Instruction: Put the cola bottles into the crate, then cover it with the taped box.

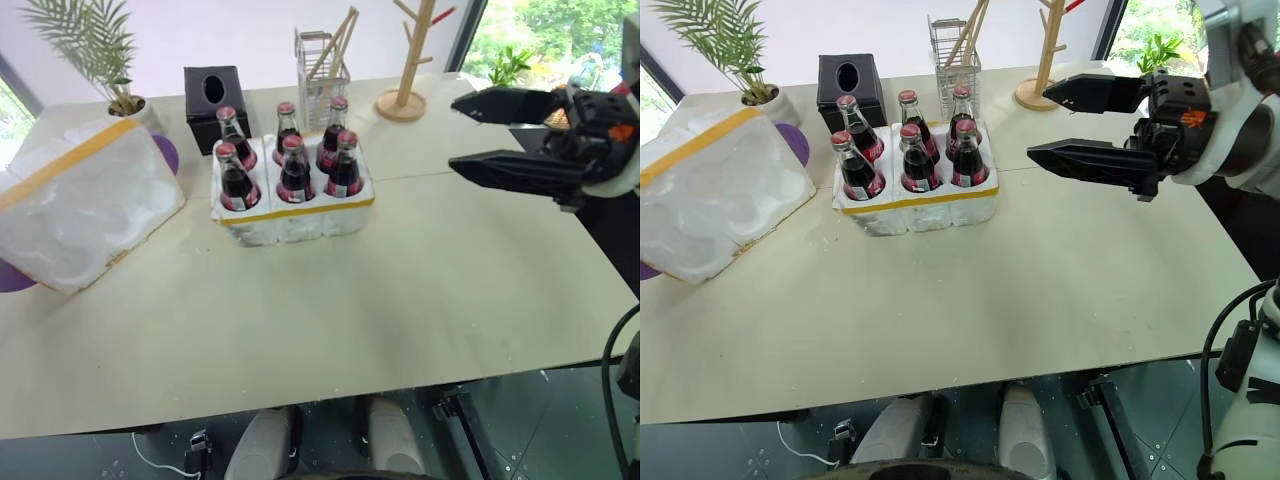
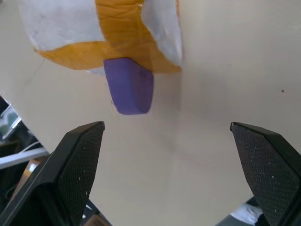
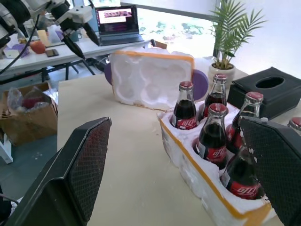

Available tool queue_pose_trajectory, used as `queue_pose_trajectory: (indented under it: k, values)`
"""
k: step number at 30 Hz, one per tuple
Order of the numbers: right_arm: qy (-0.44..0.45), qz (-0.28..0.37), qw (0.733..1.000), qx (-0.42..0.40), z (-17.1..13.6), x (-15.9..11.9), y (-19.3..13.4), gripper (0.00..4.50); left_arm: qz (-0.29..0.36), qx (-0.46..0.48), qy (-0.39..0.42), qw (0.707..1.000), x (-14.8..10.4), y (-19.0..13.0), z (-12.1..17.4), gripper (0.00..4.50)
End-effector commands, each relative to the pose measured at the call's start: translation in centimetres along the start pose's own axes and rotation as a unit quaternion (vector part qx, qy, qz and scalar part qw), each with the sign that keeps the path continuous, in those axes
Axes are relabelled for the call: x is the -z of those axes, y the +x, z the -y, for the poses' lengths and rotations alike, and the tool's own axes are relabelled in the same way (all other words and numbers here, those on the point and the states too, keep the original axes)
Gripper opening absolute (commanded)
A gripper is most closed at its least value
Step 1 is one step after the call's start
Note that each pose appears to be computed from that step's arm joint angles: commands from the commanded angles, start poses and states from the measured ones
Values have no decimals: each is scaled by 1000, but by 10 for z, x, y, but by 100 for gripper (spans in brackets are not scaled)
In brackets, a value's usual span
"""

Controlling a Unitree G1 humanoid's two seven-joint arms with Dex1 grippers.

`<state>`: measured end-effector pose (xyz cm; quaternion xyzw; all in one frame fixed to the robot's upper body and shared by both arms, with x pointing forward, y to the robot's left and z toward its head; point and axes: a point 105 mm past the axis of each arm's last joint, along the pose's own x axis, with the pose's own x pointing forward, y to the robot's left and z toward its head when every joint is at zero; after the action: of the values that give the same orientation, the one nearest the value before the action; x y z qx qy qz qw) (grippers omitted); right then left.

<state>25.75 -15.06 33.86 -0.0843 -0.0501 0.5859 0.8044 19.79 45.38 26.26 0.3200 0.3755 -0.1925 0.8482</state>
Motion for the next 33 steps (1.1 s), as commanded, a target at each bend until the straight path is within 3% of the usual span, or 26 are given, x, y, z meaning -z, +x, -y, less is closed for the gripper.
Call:
queue_pose_trajectory:
  k: [1, 9, 15, 23, 26, 30, 32, 33]
  values:
    - [-32, 17, 999, 13, 2, -13, 0, 444, -51, 3, 19, 999, 7, 21, -6, 450]
    - [-48, 12, 998, 27, -1, -21, -3, 444, -92, 0, 30, 995, -2, 68, -19, 450]
    - [-48, 6, 998, 43, -6, -20, -9, 444, -109, 3, 28, 994, 5, 81, -17, 450]
    - [-48, 10, 998, 50, -4, -21, -9, 444, -69, 10, -4, 998, -4, 84, -16, 450]
    - [-52, 0, 998, 47, -4, -15, -7, 450, -52, 24, -21, 998, -8, 86, -13, 329]
    - [-56, -17, 997, 46, -4, -6, -8, 450, -54, 37, -24, 998, -6, 85, -10, 108]
    - [-58, -26, 997, 50, -2, -1, -9, 450, -48, 39, -27, 998, -7, 85, -9, 35]
    - [-59, -28, 997, 52, -2, 0, -10, 450, -43, 39, -29, 998, -8, 85, -9, 26]
